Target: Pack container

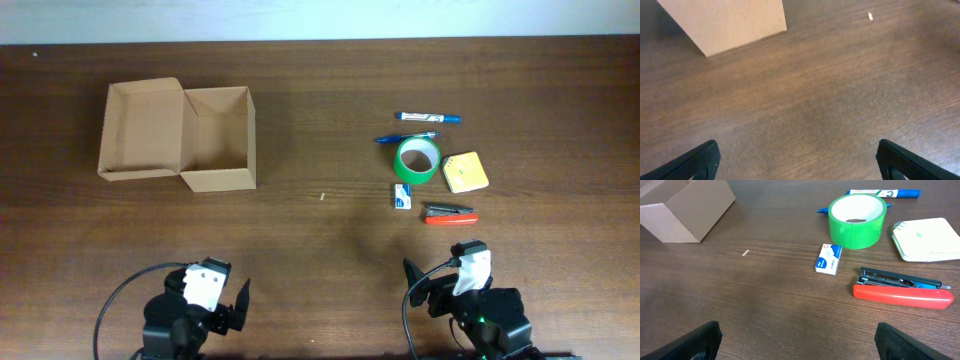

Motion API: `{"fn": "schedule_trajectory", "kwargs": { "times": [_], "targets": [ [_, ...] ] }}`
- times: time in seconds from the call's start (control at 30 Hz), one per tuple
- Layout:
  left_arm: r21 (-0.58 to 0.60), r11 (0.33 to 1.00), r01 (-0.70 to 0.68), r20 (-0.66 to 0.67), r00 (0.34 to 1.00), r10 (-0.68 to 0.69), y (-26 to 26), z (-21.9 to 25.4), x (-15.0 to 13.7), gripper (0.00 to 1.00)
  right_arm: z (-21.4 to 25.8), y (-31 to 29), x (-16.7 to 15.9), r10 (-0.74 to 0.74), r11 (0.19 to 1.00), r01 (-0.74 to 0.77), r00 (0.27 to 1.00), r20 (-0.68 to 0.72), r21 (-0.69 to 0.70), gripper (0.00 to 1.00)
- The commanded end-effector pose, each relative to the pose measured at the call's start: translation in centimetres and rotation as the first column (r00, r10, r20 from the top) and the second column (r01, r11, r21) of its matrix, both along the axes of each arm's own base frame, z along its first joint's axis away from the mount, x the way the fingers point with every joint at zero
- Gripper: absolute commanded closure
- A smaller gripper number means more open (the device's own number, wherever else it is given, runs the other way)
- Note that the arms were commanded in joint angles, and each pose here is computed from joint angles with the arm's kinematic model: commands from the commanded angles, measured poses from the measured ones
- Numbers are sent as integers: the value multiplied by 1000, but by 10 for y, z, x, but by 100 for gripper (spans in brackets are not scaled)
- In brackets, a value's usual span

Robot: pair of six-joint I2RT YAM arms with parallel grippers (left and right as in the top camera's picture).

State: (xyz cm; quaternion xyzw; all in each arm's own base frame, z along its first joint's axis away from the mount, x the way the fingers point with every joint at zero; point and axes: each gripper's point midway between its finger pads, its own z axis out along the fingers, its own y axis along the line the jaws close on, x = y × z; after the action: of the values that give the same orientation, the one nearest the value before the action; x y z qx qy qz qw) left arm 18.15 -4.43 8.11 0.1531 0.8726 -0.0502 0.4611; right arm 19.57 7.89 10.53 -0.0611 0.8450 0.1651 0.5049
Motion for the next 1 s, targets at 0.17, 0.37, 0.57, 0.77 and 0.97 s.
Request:
{"fn": "schedule_trajectory", "kwargs": {
  "times": [0.17,0.37,0.57,0.77,0.97],
  "targets": [
    [-177,984,-19,255,965,64,-8,65,31,1,0,3,-1,14,1000,-14,1000,5,6,1],
    [-166,983,-76,282,952,121,3,71,39,1,0,3,-1,13,1000,-13,1000,6,6,1],
    [-336,935,-109,234,952,195,-1,77,44,1,0,3,-1,13,1000,-13,1000,6,6,1],
    [-464,886,-23,172,978,115,-26,78,37,0,0,3,-1,14,1000,-14,1000,5,6,1],
    [-480,877,-1,160,983,89,-31,77,35,0,0,3,-1,13,1000,-13,1000,6,6,1]
  ]
}}
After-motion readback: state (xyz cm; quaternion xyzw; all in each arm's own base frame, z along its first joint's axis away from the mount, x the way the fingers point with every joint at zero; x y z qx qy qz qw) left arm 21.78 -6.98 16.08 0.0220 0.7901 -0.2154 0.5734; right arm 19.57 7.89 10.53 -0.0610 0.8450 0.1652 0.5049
